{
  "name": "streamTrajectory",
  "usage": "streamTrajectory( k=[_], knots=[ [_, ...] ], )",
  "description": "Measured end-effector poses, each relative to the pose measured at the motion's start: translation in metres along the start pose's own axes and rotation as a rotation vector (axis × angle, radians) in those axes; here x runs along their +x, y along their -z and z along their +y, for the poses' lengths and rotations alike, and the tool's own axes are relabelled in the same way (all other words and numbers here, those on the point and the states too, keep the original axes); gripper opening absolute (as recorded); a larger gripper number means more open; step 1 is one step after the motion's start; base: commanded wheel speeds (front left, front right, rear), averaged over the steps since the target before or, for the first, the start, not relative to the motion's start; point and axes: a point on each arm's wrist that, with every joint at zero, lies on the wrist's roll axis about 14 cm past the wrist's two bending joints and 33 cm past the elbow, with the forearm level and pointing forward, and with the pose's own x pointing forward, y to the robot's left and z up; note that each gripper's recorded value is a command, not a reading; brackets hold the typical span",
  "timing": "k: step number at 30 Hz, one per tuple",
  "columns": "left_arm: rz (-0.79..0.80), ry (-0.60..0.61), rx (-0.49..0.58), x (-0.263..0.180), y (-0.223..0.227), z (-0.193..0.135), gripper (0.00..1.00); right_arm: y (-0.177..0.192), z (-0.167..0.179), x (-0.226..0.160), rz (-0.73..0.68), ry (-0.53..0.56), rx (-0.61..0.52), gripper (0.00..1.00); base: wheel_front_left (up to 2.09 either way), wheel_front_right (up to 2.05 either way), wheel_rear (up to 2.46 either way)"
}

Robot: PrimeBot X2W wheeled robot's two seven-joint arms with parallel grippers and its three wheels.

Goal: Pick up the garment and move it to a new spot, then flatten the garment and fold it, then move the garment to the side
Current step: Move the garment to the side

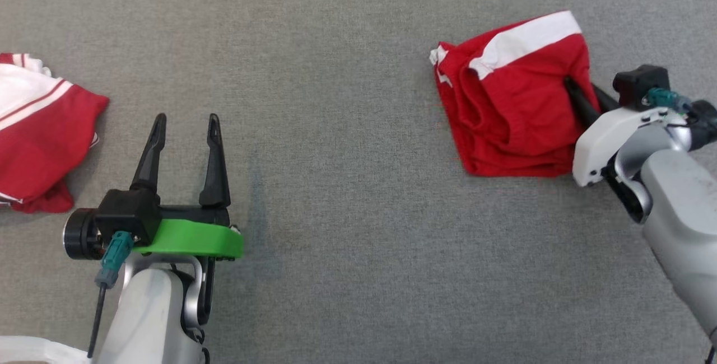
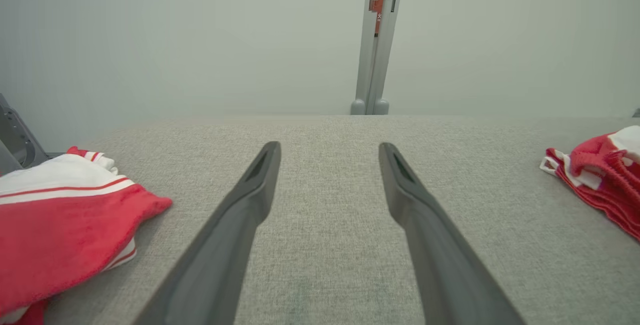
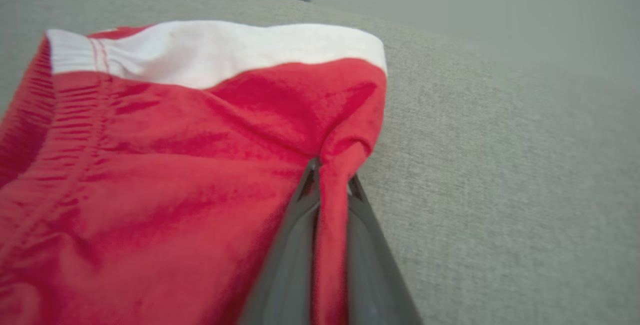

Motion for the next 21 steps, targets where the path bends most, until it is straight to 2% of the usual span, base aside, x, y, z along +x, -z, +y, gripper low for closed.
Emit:
streamTrajectory(
  k=[6, 11, 15, 21],
  knots=[
    [0.004, 0.047, 0.051, 0.027, 0.012, -0.004, 1.0, -0.011, -0.058, 0.008, 0.0, 0.067, -0.109, 0.0, 0.0, 0.0, 0.0],
    [0.023, 0.109, 0.093, 0.054, 0.028, -0.014, 1.0, -0.004, -0.121, 0.0, 0.031, 0.173, -0.155, 0.0, 0.0, 0.0, 0.0],
    [0.049, 0.175, 0.122, 0.071, 0.044, -0.029, 1.0, 0.001, -0.168, -0.02, 0.058, 0.273, -0.176, 0.0, 0.0, 0.0, 0.0],
    [0.07, 0.284, 0.098, 0.088, 0.063, -0.066, 1.0, 0.008, -0.225, -0.063, 0.122, 0.412, -0.218, 0.0, 0.0, 0.0, 0.0]
  ],
)
